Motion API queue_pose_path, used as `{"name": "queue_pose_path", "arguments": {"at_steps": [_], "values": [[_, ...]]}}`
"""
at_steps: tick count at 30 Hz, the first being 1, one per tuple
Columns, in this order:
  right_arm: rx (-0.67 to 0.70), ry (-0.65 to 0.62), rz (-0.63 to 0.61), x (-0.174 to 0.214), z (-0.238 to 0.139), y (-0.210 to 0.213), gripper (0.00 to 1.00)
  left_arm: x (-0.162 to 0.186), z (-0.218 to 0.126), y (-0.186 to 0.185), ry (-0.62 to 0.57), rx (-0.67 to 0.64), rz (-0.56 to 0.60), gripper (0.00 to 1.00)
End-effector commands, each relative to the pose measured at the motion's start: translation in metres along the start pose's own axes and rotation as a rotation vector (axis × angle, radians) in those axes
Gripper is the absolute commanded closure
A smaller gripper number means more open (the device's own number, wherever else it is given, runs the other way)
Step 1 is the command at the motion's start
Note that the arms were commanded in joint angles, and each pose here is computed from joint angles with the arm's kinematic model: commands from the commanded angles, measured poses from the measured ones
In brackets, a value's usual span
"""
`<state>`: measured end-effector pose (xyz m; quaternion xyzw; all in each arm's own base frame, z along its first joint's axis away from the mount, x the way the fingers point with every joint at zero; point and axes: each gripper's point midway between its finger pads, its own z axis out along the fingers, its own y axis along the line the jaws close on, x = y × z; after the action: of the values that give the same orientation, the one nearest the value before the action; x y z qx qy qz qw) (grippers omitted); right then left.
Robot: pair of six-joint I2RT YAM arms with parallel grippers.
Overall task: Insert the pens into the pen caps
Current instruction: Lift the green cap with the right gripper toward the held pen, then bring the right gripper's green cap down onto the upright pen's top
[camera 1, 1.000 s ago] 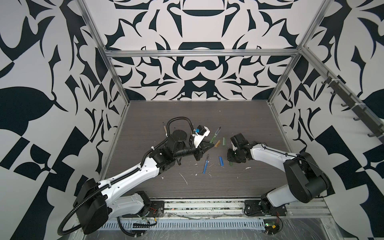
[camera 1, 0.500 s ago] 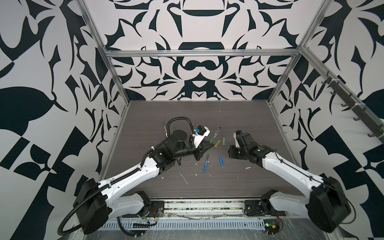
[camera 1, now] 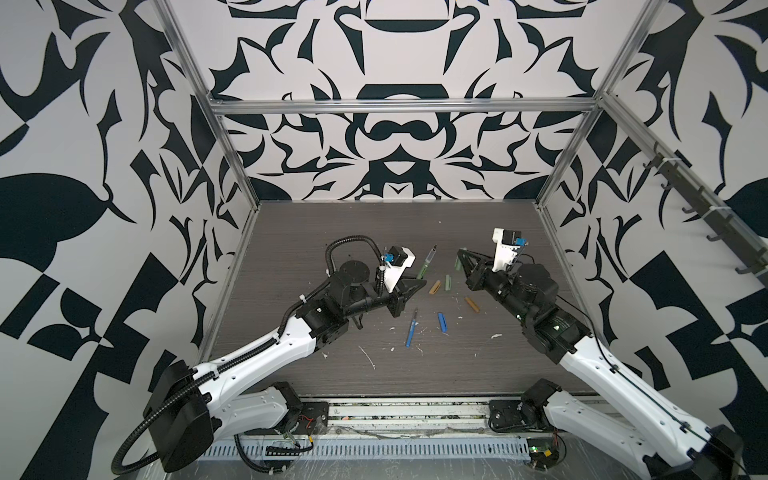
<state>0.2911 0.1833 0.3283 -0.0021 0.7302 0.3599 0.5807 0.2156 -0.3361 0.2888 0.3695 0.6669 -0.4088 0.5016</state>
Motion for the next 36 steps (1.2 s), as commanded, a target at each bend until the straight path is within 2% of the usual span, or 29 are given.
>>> {"name": "queue_pose_path", "arguments": {"at_steps": [1,7,11,19,27,36], "values": [[-0.171,-0.25,-0.018,-0.075,-0.013,0.057,0.87,-0.008,-0.004,-0.004,-0.034,0.009,-0.001,0.97],[-0.286,-0.303,-0.073,-0.09,-0.021,0.106,0.87,-0.007,-0.003,-0.005,-0.028,0.013,-0.008,0.97],[-0.297,-0.322,-0.105,-0.092,-0.022,0.117,0.87,-0.008,-0.003,-0.006,-0.03,0.019,-0.007,0.97],[-0.277,-0.344,-0.133,-0.096,-0.016,0.117,0.87,-0.008,-0.003,-0.008,-0.03,0.035,-0.007,0.97],[-0.302,-0.26,-0.096,-0.082,-0.009,0.12,0.88,-0.008,-0.003,-0.009,-0.027,0.037,-0.007,0.97],[-0.281,-0.22,-0.07,-0.066,-0.008,0.109,0.89,-0.008,-0.004,-0.01,-0.032,0.039,-0.007,0.97]]}}
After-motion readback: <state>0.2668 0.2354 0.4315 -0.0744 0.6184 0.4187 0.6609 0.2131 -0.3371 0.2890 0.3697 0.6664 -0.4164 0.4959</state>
